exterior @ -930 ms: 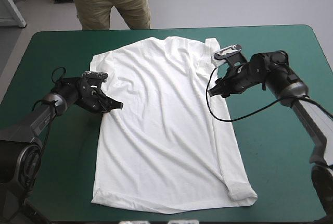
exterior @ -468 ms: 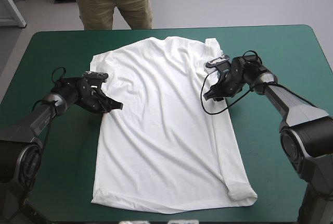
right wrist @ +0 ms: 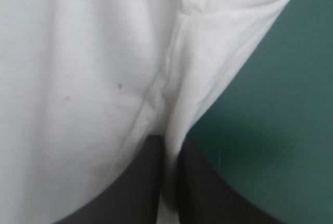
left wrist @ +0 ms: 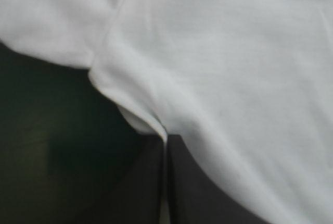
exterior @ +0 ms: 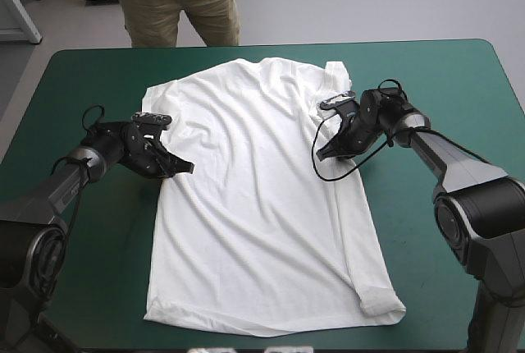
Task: Fold the cloth
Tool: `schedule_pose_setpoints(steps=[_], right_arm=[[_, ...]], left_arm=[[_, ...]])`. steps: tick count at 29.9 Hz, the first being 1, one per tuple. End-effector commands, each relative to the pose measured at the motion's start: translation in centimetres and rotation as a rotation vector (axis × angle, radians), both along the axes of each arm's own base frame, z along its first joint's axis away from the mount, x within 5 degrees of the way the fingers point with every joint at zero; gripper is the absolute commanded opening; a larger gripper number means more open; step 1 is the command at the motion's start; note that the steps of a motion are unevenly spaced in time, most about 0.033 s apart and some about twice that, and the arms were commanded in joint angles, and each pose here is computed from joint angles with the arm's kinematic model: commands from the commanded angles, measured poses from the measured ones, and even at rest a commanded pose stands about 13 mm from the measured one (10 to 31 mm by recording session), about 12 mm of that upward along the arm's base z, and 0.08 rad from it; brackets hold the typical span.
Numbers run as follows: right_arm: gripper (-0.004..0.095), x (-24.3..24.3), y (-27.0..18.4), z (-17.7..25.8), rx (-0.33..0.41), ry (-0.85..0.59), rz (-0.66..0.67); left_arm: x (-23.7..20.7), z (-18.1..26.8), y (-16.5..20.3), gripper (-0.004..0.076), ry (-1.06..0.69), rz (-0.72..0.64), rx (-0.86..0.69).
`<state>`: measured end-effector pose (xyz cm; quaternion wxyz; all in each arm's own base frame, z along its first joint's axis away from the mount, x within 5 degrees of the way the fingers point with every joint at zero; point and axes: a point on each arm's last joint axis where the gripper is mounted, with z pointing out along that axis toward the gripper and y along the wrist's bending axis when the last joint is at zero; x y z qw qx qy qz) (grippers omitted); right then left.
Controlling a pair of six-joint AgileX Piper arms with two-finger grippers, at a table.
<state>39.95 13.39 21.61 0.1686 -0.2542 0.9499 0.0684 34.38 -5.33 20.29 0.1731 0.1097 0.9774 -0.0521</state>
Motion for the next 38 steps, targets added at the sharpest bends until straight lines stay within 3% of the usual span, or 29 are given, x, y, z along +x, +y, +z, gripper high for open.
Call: schedule_pose_setpoints(steps=[1, 8, 12, 18, 27, 38], right_arm=[[0.0001, -0.7, -0.4, 3.5, 0.016, -0.053, 0.01], [0.0, -2.1, -2.7, 8.9, 0.066, -0.183, -0.047], [0.0, -3.8, -3.8, 12.3, 0.163, -0.229, -0.066], [0.0, -7.2, -3.8, 17.4, 0.268, -0.359, -0.019], [0.0, -13.8, -5.2, 25.5, 0.324, -0.634, 0.0], [0.0, -24.8, -7.4, 34.1, 0.361, -0.833, 0.051]], left_arm=[[-0.4, 0.4, 0.0, -0.0009, 0.036, -0.012, 0.035], [-0.3, 4.7, 1.7, -0.0009, -0.107, 0.047, 0.051], [-0.6, 8.2, 3.7, -0.0009, -0.201, 0.107, 0.04], [-2.4, 15.5, 3.9, -0.0009, -0.401, 0.076, 0.043], [-8.8, 28.5, 4.1, -0.0009, -0.766, 0.073, 0.027], [-18.2, 34.9, 4.3, -0.0009, -0.93, 0.044, 0.044]])
